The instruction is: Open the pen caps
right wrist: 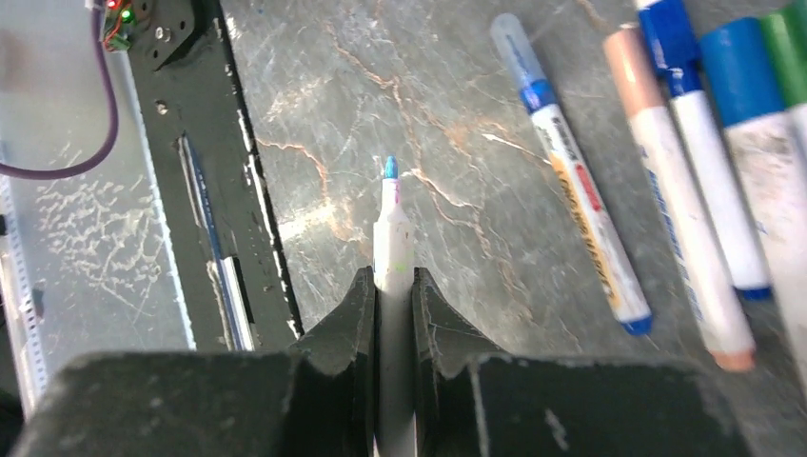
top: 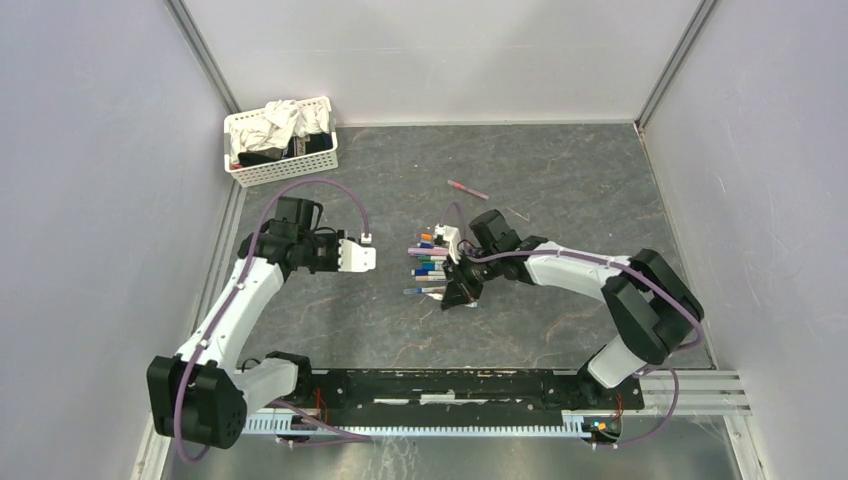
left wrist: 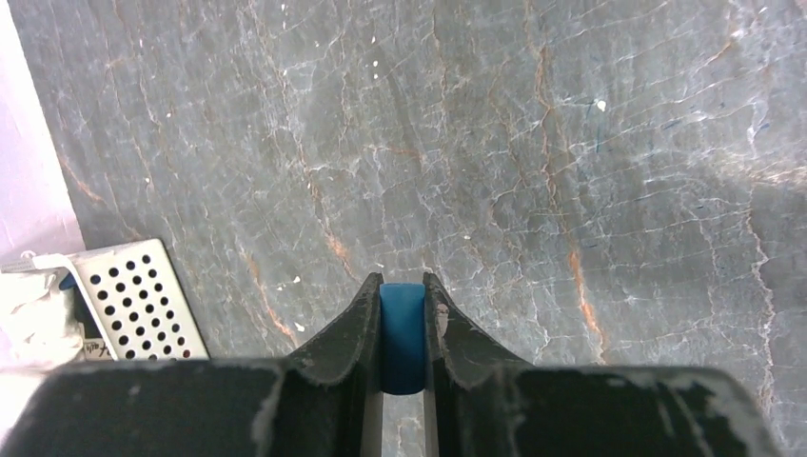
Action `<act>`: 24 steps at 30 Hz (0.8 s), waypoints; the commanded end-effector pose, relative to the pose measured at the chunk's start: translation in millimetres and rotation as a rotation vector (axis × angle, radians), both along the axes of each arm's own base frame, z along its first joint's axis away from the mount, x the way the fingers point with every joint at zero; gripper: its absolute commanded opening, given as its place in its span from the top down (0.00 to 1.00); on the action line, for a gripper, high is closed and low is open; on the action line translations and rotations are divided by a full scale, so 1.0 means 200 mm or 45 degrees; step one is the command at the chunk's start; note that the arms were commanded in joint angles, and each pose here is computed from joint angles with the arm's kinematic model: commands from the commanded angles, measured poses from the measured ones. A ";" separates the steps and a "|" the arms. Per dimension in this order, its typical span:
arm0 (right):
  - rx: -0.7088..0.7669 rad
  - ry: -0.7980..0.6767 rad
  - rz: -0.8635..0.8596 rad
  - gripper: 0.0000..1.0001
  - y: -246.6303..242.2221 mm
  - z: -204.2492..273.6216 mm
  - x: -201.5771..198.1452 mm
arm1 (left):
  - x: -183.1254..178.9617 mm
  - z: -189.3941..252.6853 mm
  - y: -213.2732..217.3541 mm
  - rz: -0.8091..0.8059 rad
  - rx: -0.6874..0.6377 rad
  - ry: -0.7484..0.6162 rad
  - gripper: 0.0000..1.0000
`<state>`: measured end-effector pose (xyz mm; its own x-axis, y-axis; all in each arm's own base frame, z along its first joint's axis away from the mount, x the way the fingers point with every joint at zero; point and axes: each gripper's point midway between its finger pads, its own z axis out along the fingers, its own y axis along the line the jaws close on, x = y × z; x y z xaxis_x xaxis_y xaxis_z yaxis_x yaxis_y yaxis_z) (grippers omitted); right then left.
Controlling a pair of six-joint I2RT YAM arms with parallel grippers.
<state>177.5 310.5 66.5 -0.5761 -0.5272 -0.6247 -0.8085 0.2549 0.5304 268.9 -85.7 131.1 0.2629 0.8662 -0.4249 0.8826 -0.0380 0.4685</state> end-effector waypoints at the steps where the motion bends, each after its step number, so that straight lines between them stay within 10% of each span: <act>1: -0.014 -0.279 -0.201 1.00 -0.10 0.14 0.25 | -0.03 0.04 -0.08 0.010 -0.087 0.053 0.98; 10: -0.452 -0.570 -1.216 1.00 -0.95 0.08 0.78 | 0.04 -0.15 -0.14 0.445 -0.270 0.288 0.98; 24: -0.642 -0.556 -1.470 0.93 -1.29 -0.12 0.84 | 0.18 -0.47 -0.10 0.577 -0.220 0.301 0.96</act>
<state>330.1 64.2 38.0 -0.6813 -0.1201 -0.7221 -0.1332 0.9903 -0.0390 284.0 -103.4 37.6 -0.2333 0.8054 -0.5449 0.9062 0.3833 0.1787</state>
